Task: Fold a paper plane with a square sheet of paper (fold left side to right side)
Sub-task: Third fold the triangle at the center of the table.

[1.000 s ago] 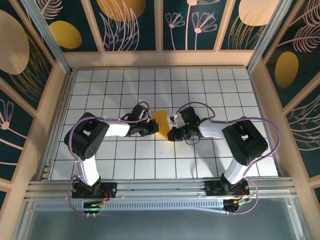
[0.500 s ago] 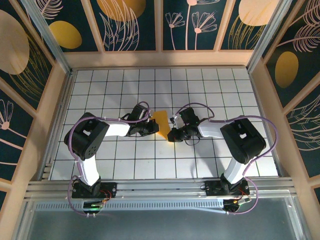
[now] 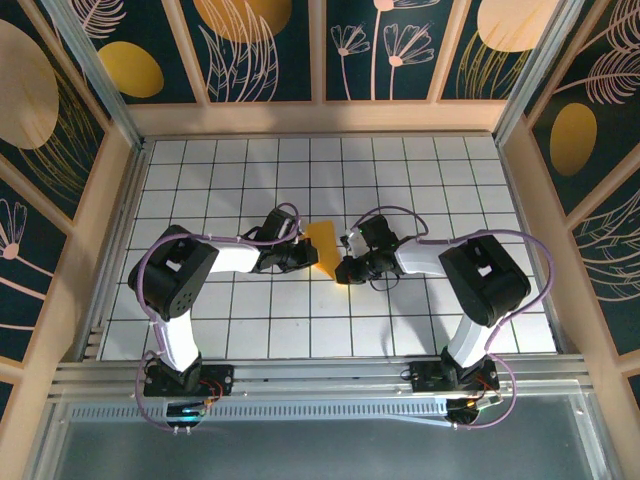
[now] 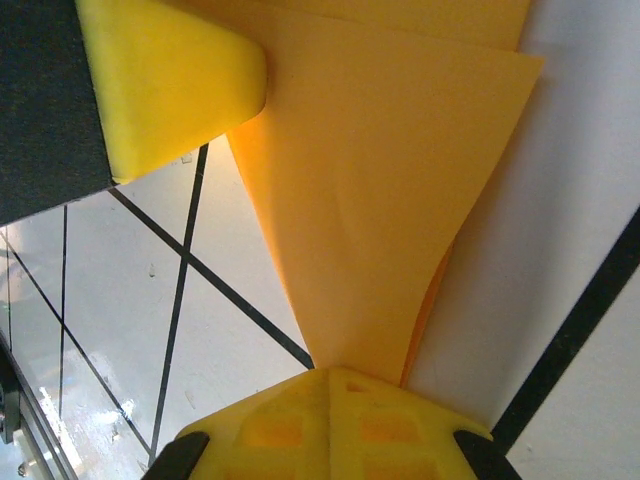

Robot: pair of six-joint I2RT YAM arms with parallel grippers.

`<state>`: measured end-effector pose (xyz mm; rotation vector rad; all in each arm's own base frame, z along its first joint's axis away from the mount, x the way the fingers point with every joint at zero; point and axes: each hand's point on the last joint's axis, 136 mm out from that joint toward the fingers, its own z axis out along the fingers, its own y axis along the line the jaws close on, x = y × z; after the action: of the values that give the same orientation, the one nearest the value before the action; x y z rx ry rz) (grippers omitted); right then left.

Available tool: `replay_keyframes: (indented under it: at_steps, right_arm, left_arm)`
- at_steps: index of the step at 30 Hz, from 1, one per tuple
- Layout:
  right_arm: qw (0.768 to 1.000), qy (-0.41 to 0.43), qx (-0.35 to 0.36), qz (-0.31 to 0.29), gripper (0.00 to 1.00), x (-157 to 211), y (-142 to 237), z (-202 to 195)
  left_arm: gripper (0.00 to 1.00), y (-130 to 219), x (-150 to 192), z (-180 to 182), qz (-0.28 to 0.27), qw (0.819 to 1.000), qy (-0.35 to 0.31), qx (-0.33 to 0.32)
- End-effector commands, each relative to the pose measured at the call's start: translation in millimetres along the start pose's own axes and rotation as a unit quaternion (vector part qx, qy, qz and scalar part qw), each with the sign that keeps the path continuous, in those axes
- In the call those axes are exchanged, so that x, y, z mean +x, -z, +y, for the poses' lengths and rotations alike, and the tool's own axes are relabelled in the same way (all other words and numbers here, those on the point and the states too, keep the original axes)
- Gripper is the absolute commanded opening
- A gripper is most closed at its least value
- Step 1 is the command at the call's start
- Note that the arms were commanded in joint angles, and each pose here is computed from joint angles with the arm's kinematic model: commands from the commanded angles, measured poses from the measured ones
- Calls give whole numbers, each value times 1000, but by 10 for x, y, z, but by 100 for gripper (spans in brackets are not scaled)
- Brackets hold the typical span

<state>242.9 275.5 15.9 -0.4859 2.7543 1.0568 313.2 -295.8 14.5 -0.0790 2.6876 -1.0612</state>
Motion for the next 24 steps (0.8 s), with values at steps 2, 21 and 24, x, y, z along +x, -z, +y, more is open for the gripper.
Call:
replay_keyframes:
  at_steps: [2,21,24]
  right_arm:
    - [996,-31,60,57,0,302,-110,-307]
    - [993,-53,79,70,0,369,-182,-435]
    - [993,-54,82,71,0,383,-186,-453]
  left_arm:
    - [0,162,-67,-27,-22,1000,-1,-14]
    - [0,-50,209,-391,27,999,-18,40]
    - [0,-95,218,-350,30,999,-15,37]
